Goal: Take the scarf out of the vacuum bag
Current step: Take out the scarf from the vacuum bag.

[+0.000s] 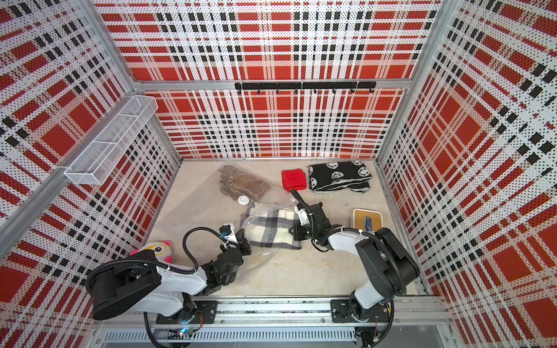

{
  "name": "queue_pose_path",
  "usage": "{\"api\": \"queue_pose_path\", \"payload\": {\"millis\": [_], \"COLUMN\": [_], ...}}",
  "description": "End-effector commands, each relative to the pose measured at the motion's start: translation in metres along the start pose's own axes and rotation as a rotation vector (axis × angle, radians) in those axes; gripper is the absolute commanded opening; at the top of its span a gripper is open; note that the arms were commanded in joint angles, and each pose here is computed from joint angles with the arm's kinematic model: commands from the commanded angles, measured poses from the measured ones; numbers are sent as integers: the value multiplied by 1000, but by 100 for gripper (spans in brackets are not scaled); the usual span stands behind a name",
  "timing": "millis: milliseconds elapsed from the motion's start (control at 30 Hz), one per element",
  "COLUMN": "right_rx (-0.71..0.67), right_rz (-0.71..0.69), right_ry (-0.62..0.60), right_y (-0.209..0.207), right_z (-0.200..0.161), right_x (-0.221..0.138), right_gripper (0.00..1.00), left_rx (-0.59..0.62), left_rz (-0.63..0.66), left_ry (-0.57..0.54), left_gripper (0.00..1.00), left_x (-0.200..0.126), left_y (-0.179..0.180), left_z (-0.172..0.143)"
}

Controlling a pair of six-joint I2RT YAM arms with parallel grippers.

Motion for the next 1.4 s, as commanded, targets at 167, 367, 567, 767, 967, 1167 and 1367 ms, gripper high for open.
{"api": "queue_pose_path", "payload": {"millis": [167, 367, 567, 767, 967, 1167, 1367], "right_rx": [-38, -94, -116, -87, -76, 1, 24], "right_rz": [-157, -93, -60, -121, -273, -486, -558], "right_ry": [31, 50, 46, 62, 52, 51, 40], "right_y": [-20, -2, 9, -9, -25, -49, -53], "right_z": [11, 30, 40, 34, 31, 27, 28], "right_x": [11, 37, 45, 23, -13, -42, -59], "right_gripper": [0, 0, 0, 0, 0, 0, 0], "left_rx": [30, -2, -9, -10, 0, -1, 17], "left_rz": [155, 168, 164, 134, 128, 116, 120], "left_ry": [-38, -59, -73, -67, -60, -56, -47], "left_gripper": [0, 0, 0, 0, 0, 0, 0], "left_x": [-3, -14, -17, -11, -3, 0, 5], "left_y": [33, 45, 48, 41, 33, 27, 22], "left_z": [0, 10, 18, 20, 19, 17, 14]}}
Point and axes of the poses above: each gripper's point midway between its finger pads, its own x axis out along the fingers, its own y axis along the line the jaws close on, z = x × y, the point moved 4 cm from there along -x, back along the fingers, and after that the axes turned 10 degrees about -x, right-handed, at the moved point
